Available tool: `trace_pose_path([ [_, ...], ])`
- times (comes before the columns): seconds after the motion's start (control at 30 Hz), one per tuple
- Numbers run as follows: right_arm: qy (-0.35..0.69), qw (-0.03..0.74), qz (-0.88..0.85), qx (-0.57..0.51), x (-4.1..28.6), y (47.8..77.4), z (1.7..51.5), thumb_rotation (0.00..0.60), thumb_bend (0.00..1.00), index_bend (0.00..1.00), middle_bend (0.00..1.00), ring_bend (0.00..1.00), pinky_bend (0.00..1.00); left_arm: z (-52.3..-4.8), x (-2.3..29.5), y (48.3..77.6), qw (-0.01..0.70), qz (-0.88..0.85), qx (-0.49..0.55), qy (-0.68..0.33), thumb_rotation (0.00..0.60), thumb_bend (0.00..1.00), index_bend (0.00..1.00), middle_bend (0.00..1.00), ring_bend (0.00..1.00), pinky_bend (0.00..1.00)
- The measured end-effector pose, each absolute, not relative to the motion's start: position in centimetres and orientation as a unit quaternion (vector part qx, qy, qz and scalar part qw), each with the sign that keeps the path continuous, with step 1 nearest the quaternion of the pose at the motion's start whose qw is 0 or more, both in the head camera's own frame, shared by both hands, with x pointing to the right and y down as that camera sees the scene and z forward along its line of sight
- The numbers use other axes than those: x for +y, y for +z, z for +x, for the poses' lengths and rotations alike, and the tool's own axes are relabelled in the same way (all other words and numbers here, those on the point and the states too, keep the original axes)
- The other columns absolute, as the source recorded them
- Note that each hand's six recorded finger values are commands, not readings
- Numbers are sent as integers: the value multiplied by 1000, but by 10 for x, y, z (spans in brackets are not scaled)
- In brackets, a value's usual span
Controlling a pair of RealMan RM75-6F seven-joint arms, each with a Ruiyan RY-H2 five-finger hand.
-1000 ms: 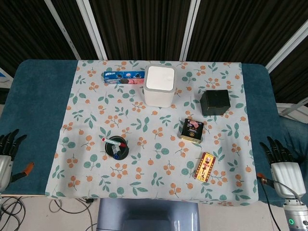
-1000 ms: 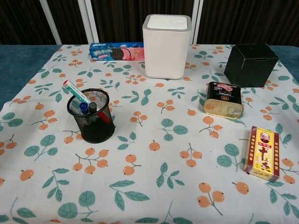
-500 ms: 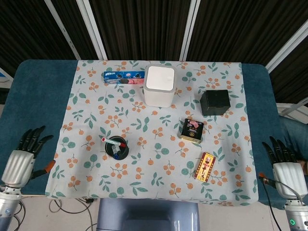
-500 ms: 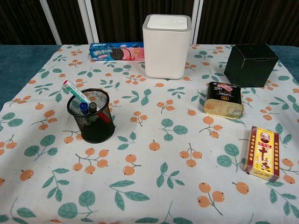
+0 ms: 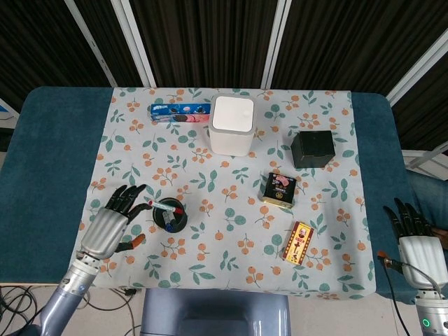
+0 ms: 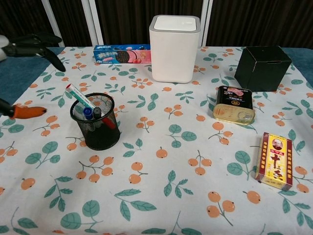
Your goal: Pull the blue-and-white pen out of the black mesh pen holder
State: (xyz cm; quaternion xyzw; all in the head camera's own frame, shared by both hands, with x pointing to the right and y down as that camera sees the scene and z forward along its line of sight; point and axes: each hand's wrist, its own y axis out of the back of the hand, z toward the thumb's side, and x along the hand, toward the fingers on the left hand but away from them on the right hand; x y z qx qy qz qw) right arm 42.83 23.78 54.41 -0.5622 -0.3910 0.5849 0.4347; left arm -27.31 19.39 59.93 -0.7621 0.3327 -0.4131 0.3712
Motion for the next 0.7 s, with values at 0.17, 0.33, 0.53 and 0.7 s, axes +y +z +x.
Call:
trace_pose_path([
  [0.17,585,435,-562,-391,238,544,428,600,192,132,0,65,202,-249,197,618,357,-772,335,-405,600,259,353,0,0,0],
  [0.33,586,433,-562,-392,238,544,428,600,193,131,0,65,202,-241,199,631,348,-778,333,-403,600,262,409,0,0,0],
  [0.53,586,432,-562,-393,237,544,429,600,192,131,0,65,202,-240,200,636,344,-780,337,-400,600,304,452,0,0,0],
  [0.7,587,432,-561,-393,237,544,429,600,192,131,0,65,202,-242,200,639,345,-776,337,-406,600,307,466,0,0,0],
])
